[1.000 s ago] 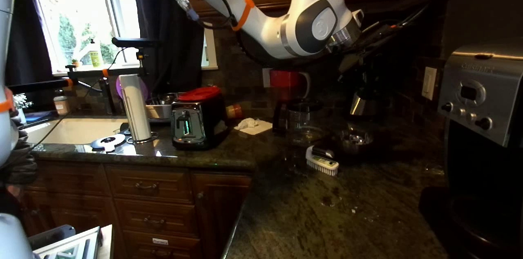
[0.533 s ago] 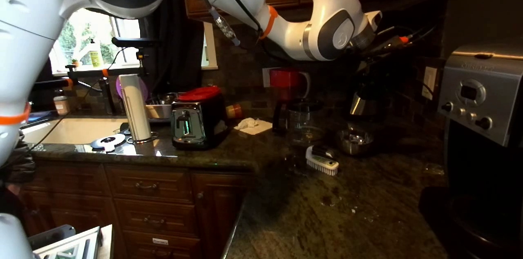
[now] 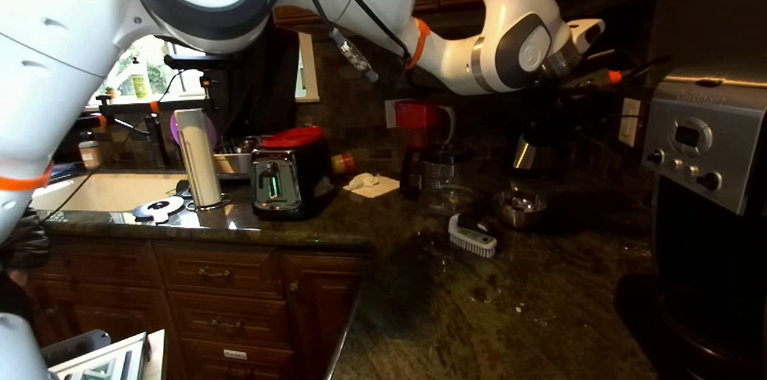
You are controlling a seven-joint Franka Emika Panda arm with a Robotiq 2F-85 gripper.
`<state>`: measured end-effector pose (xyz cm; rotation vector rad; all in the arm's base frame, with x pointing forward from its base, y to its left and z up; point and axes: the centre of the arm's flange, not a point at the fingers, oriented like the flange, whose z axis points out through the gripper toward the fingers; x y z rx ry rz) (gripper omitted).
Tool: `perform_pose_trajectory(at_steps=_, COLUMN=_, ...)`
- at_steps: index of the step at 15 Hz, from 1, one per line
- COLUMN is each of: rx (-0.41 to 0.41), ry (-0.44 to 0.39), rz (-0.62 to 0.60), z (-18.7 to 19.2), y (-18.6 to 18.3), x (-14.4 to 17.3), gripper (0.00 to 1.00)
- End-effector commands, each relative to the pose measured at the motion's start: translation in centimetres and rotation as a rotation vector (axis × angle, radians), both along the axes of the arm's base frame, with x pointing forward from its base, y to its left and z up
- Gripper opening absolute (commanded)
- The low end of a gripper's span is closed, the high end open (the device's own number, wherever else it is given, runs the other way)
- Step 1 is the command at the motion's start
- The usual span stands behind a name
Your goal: Move the black cable closer to the wall
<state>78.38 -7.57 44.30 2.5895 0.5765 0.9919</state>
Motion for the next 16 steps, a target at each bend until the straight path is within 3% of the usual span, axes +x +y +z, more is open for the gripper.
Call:
perform_pose_trajectory(at_steps=1, rx=0.075, ry=0.029, rz=-0.187, z=-1.8, y=-1.3, x=6.0, gripper=0.06)
perform_pose_trajectory(at_steps=5, rx=0.132, ry=0.071, rz=-0.277, z=-4.3, y=-0.8, x=8.6, gripper=0.06)
perform_pose_trajectory(at_steps=9, rx=0.181, ry=0.115, rz=-0.210, z=-5.3, y=1.1, x=10.0, gripper=0.06)
perform_pose_trajectory(at_steps=10, rx=0.190, ry=0.124, rz=-0.198, z=-5.3, y=1.5, x=10.1, gripper=0.47)
perform_pose_trajectory(at_steps=11, rx=0.197, ry=0.129, rz=-0.191, z=-5.5, y=1.7, x=10.2, gripper=0.48)
perform_pose_trajectory(at_steps=16, rx=0.214, ry=0.087, rz=-0.182, z=-3.9, y=2.4, x=9.5, gripper=0.86)
